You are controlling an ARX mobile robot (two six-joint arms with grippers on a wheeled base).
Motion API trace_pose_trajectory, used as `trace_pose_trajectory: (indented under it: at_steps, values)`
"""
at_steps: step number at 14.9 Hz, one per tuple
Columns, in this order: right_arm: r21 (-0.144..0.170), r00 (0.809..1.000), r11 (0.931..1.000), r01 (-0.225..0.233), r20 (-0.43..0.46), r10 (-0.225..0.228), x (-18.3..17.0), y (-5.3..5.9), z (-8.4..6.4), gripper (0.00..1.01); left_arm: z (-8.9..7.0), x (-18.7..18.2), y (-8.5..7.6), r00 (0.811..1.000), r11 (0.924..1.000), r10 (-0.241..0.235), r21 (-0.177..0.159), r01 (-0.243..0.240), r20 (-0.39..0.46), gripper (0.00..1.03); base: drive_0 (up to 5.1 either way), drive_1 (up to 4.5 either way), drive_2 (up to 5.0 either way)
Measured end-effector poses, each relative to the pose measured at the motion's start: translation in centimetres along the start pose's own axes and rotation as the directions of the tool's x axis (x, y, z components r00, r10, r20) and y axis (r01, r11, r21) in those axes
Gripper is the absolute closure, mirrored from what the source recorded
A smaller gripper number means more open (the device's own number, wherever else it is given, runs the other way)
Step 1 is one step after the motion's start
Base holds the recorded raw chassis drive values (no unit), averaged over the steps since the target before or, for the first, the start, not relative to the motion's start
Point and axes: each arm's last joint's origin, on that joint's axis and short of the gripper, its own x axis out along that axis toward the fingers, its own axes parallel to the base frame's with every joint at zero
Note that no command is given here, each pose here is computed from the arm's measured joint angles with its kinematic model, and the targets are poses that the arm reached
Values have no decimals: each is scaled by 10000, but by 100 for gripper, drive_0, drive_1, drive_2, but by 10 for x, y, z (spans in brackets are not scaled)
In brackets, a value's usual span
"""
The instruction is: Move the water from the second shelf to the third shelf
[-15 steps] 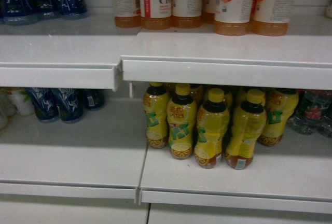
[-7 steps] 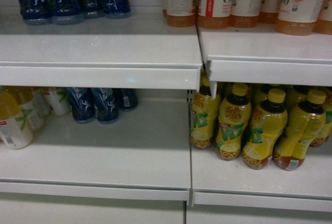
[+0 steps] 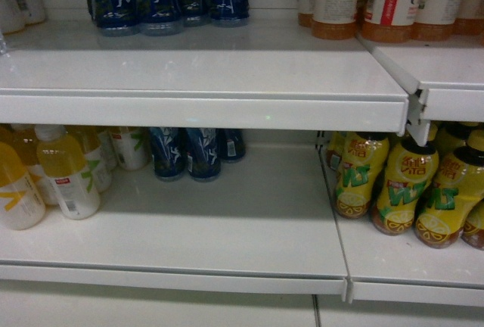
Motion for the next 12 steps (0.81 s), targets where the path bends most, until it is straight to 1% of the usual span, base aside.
trace_pose_trajectory:
  at_steps: [12]
  values:
    - [3, 10000, 10000, -10, -8, 10, 0, 0, 0, 59, 0, 0, 0, 10000, 10000, 4, 0, -4, 11, 5, -488, 230, 230]
